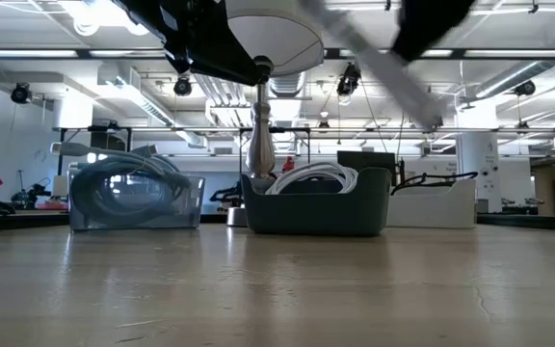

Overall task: Pick & Place USB Port
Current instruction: Put the white hdmi cable into the blue bin

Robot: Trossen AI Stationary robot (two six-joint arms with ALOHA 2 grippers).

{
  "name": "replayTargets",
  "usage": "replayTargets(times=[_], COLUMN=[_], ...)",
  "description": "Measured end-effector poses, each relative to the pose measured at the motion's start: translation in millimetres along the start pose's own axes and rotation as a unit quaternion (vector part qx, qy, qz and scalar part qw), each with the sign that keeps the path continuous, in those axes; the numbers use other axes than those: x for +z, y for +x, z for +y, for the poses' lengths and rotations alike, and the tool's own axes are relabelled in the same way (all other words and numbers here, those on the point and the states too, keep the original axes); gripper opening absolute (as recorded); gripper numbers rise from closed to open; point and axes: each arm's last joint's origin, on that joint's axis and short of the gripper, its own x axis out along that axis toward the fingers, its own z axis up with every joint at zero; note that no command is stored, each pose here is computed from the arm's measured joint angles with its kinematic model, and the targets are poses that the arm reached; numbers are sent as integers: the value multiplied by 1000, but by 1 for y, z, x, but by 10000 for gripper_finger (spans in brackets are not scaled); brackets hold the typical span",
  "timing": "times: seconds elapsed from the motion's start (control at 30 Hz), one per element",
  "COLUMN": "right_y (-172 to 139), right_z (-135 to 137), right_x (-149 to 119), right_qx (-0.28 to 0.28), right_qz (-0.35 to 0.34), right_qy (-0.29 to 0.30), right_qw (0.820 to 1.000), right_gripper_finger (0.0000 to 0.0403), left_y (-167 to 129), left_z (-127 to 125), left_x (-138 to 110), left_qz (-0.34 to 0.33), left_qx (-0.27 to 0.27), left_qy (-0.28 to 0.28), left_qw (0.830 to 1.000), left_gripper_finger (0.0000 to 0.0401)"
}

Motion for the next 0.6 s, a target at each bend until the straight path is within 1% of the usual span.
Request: replayTargets(times=[0.07, 0.13, 0.2, 0.27, 0.37, 0.53, 0.6], right_y=[1, 5, 12, 23, 48, 93, 105], right_z=[-10, -22, -32, -41, -51, -63, -68], right_x=[17, 34, 48, 58, 63, 58, 55], right_qx=[-51, -95, -123, -139, -165, -205, -220], right_qz=[-12, -26, -31, -24, 2, 55, 71], right_qy=[-9, 10, 35, 51, 61, 76, 99], right_qw=[999, 995, 991, 989, 984, 974, 968], right_gripper_finger=[36, 36, 38, 38, 38, 38, 38], left_y=[0, 0, 0, 0, 0, 0, 0], left_z=[0, 0, 0, 0, 0, -1, -1], left_x=[0, 0, 0, 0, 0, 0, 0], left_qz=[0, 0, 0, 0, 1, 0, 0], left_qx=[0, 0, 0, 0, 0, -2, -1], left_qy=[0, 0, 0, 0, 1, 1, 1], left_qw=[1000, 1000, 1000, 1000, 1000, 1000, 1000], left_gripper_finger=[117, 117, 117, 117, 117, 117, 117])
